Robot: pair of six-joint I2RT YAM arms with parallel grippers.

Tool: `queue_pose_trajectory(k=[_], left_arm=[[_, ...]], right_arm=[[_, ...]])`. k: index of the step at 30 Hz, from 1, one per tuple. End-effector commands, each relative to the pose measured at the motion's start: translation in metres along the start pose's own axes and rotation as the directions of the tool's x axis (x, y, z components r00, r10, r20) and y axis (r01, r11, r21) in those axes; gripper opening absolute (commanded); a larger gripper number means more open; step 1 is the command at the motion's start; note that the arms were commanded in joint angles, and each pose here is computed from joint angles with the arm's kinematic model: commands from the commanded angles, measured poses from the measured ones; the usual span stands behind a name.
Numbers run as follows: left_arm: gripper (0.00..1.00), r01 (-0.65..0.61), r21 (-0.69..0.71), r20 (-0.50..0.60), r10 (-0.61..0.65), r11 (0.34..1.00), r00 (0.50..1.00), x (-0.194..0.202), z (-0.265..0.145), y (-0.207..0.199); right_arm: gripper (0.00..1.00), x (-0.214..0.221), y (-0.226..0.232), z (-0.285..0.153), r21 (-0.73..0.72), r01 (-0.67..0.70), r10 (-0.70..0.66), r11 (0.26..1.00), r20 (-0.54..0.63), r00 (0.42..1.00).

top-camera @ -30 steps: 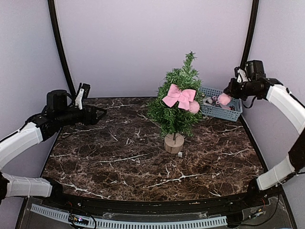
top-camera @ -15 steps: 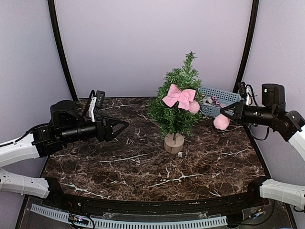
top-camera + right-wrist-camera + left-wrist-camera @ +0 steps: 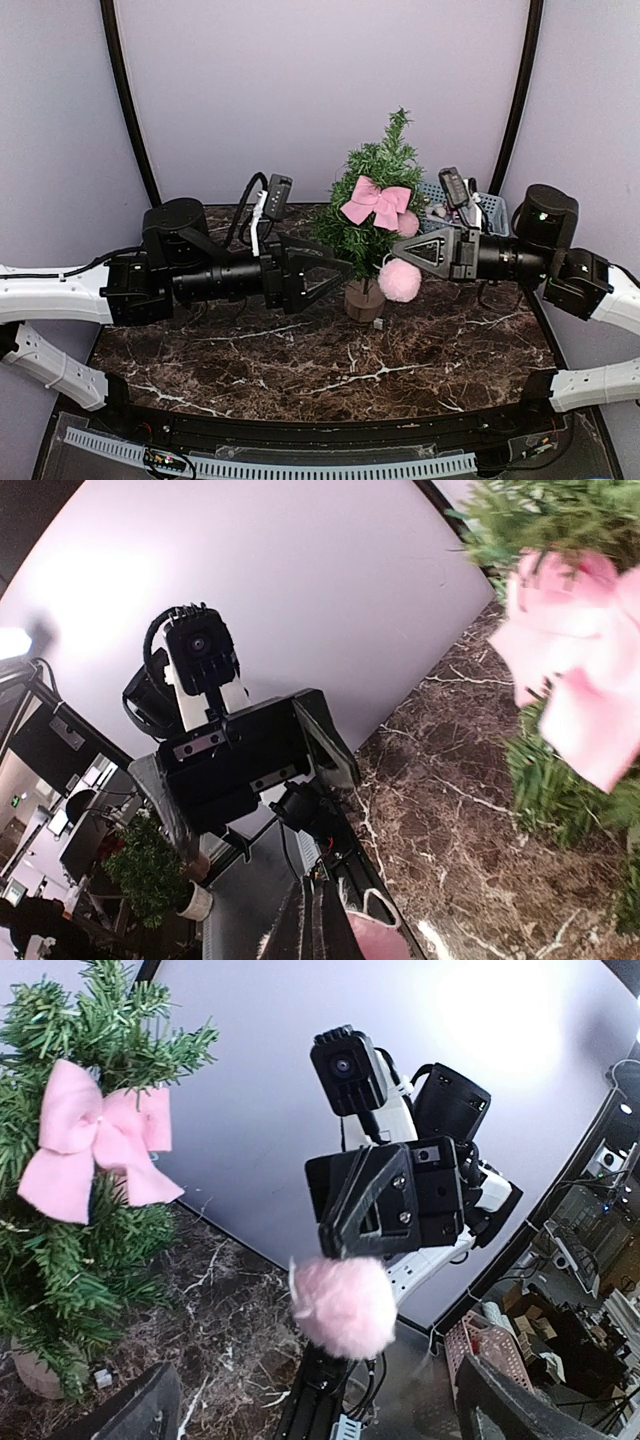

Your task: Decorate the small christmas tree

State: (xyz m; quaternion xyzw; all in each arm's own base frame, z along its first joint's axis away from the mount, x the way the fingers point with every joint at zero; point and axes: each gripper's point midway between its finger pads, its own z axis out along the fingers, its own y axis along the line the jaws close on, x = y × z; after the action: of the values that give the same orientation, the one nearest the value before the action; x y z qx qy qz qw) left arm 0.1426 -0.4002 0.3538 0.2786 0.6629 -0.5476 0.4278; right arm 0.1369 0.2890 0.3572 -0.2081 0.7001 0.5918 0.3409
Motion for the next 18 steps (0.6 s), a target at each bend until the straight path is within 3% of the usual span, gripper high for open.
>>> queue_pose_trajectory(k=[1,18], left_arm=[[0.99,-0.005,0.113,0.049,-0.001,0.994,0.999,-0.022,0.008,-0.03],[0.97,0.011,0.171,-0.015,-0.009,0.985,1.0,-0.01,0.02,-0.038]], right_arm=[[0.0,-0.033,0.048,0.025,-0.122,0.129,-0.117,0.984,0.099,0.988],[0.0,-0.034,0.068,0.054,-0.188,0.191,-0.181,0.963,0.069,0.981]])
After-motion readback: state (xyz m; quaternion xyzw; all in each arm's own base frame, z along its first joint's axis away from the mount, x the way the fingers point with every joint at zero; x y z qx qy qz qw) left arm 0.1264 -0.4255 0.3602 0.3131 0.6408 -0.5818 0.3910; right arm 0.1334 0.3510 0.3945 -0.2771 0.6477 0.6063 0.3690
